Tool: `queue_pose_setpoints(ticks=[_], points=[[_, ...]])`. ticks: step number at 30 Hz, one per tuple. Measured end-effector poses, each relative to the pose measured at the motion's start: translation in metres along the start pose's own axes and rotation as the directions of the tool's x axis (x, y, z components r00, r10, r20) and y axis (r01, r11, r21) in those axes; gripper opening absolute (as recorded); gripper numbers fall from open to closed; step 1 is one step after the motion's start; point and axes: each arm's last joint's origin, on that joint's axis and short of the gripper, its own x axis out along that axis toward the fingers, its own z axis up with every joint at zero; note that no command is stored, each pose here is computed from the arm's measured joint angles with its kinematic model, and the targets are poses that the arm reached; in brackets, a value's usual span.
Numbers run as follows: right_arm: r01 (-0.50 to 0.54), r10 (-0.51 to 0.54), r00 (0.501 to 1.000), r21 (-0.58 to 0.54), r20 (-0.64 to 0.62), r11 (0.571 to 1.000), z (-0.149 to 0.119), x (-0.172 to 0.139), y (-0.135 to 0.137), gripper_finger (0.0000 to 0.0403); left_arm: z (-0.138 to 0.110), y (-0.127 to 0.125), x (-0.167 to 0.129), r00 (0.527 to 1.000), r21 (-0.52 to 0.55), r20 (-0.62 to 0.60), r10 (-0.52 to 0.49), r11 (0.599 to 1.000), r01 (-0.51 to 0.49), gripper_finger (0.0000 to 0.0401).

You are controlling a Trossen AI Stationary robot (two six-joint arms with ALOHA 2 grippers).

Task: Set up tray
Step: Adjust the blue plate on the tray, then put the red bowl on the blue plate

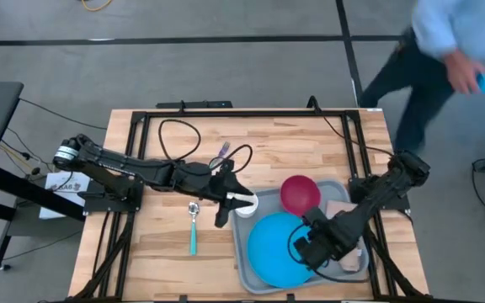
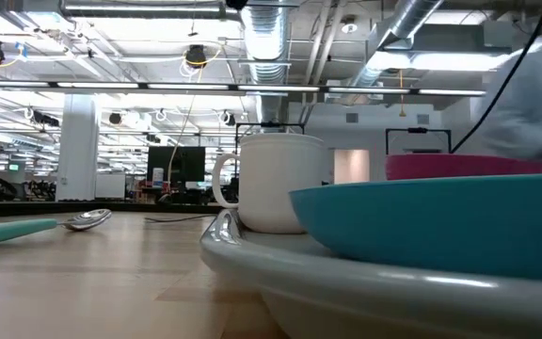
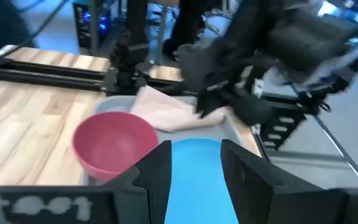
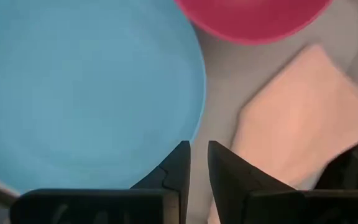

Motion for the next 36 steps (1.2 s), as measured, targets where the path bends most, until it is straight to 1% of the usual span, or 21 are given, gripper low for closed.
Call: queue_pose_setpoints(ticks=[2, 5, 7, 10, 12, 15, 17, 21, 26, 29, 31, 34, 36], points=[[-0.007, 0.007, 1.0, 0.003, 0.03, 1.0, -0.003, -0.021, -0.003, 0.0051, -0.001, 0.003, 0.002, 1.0, -0.004, -0.007, 0.007, 1.0, -0.007, 0.0127], [-0.041, 0.039, 0.997, 0.047, 0.059, 0.998, -0.006, -0.053, -0.009, 0.0051, -0.004, 0.008, 0.013, 0.999, 0.026, -0.036, -0.02, 0.999, 0.021, 0.0127], [-0.126, 0.121, 0.989, 0.065, 0.087, 0.99, -0.009, -0.072, -0.01, 0.0052, -0.005, 0.006, 0.029, 0.995, 0.032, -0.061, -0.075, 0.996, 0.078, 0.0127], [-0.271, 0.255, 0.948, 0.063, 0.189, 0.961, -0.012, -0.099, -0.017, 0.0052, -0.006, 0.001, 0.058, 0.979, 0.098, -0.134, -0.152, 0.981, 0.166, 0.0127], [-0.334, 0.306, 0.913, 0.062, 0.271, 0.941, -0.013, -0.112, -0.021, 0.0052, -0.007, -0.001, 0.08, 0.969, 0.139, -0.188, -0.161, 0.972, 0.189, 0.0127], [-0.42, 0.368, 0.858, 0.077, 0.358, 0.904, -0.016, -0.126, -0.027, 0.0052, -0.003, -0.001, 0.109, 0.949, 0.152, -0.272, -0.16, 0.966, 0.207, 0.0127], [-0.462, 0.392, 0.823, 0.081, 0.411, 0.883, -0.017, -0.132, -0.03, 0.0052, -0.004, -0.001, 0.123, 0.929, 0.18, -0.339, -0.148, 0.959, 0.218, 0.0127], [-0.5, 0.401, 0.772, 0.083, 0.494, 0.862, -0.019, -0.133, -0.031, 0.0052, -0.014, 0.0, 0.16, 0.903, 0.256, -0.41, -0.132, 0.933, 0.252, 0.0129], [-0.523, 0.396, 0.724, 0.075, 0.564, 0.849, -0.014, -0.135, -0.03, 0.0052, -0.033, 0.004, 0.2, 0.898, 0.313, -0.425, -0.117, 0.911, 0.267, 0.014], [-0.53, 0.399, 0.717, 0.075, 0.571, 0.845, -0.013, -0.136, -0.032, 0.0052, -0.044, 0.01, 0.215, 0.896, 0.358, -0.44, -0.053, 0.905, 0.229, 0.0148], [-0.531, 0.401, 0.716, 0.072, 0.571, 0.845, -0.014, -0.137, -0.032, 0.0052, -0.046, 0.014, 0.222, 0.906, 0.381, -0.423, -0.006, 0.906, 0.183, 0.0154], [-0.531, 0.407, 0.715, 0.062, 0.569, 0.845, -0.015, -0.137, -0.034, 0.0052, -0.048, 0.023, 0.229, 0.91, 0.375, -0.415, 0.015, 0.914, 0.156, 0.0161], [-0.532, 0.406, 0.711, 0.062, 0.574, 0.845, -0.014, -0.138, -0.034, 0.0052, -0.053, 0.029, 0.229, 0.891, 0.346, -0.452, 0.03, 0.927, 0.145, 0.0164]])
